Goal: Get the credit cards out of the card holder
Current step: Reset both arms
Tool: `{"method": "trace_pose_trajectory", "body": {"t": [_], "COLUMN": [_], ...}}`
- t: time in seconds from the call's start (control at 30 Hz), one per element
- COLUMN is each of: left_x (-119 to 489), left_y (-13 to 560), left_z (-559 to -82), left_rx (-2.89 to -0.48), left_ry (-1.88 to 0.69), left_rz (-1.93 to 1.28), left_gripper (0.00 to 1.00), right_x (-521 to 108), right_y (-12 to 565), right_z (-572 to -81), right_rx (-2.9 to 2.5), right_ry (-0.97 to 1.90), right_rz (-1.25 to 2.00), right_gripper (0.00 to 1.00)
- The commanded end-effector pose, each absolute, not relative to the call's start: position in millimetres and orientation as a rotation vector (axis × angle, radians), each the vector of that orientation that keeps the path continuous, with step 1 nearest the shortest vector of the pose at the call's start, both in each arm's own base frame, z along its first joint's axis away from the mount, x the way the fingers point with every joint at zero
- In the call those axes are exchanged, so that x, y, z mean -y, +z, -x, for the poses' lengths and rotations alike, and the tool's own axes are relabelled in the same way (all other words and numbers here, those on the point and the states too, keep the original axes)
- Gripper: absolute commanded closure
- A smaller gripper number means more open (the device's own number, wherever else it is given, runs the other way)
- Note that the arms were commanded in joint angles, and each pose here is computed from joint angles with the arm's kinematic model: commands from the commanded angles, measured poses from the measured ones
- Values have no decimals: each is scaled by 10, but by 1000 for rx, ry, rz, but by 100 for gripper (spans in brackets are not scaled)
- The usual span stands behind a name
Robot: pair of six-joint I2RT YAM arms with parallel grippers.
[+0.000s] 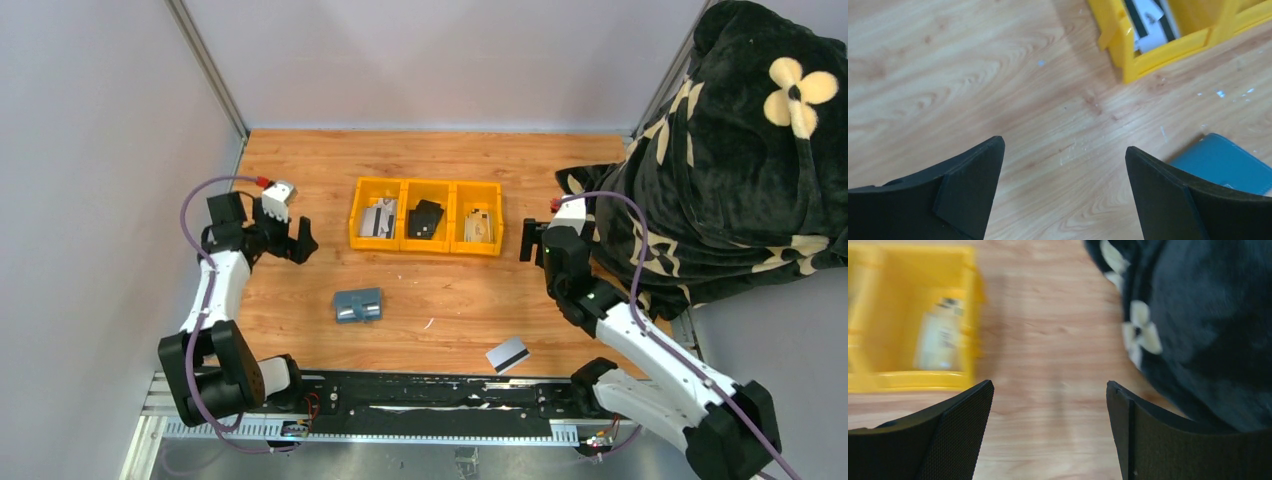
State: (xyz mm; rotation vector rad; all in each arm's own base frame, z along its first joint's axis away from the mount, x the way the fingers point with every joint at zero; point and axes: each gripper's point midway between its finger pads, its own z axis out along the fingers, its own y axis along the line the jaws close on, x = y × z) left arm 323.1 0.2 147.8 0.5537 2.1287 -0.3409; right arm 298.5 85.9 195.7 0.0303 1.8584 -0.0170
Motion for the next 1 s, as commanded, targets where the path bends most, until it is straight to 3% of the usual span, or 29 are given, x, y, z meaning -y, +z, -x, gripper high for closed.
{"method": "trace_pose_trajectory", "body": {"t": [0.0, 0.33, 0.6, 0.8, 0.97], "left_x": [-143, -232, -340, -135, -12], "left_y": [1228, 1258, 1187, 1230, 1166], "left_z": [-3434, -3595, -3567, -3553, -3405], "left_rx": [-2018, -1805, -1703, -1599, -1540], "left_ry": [-256, -222, -157, -177, 7], "left_rz": [-378, -113, 11, -16, -53], "left_gripper": [0, 0, 0, 0, 0], "right_x": [-214, 504, 791, 680, 371], "right_y": [1636, 1110, 999, 887, 787], "right_z": [-3054, -3049, -3109, -3285, -3309], "right_rx": [-1889, -1822, -1743, -1755, -1726], "right_ry": [-379, -527, -449, -386, -299], "right_rz": [-134, -330, -444, -330, -96], "right_gripper": [13, 13, 13, 13, 13]}}
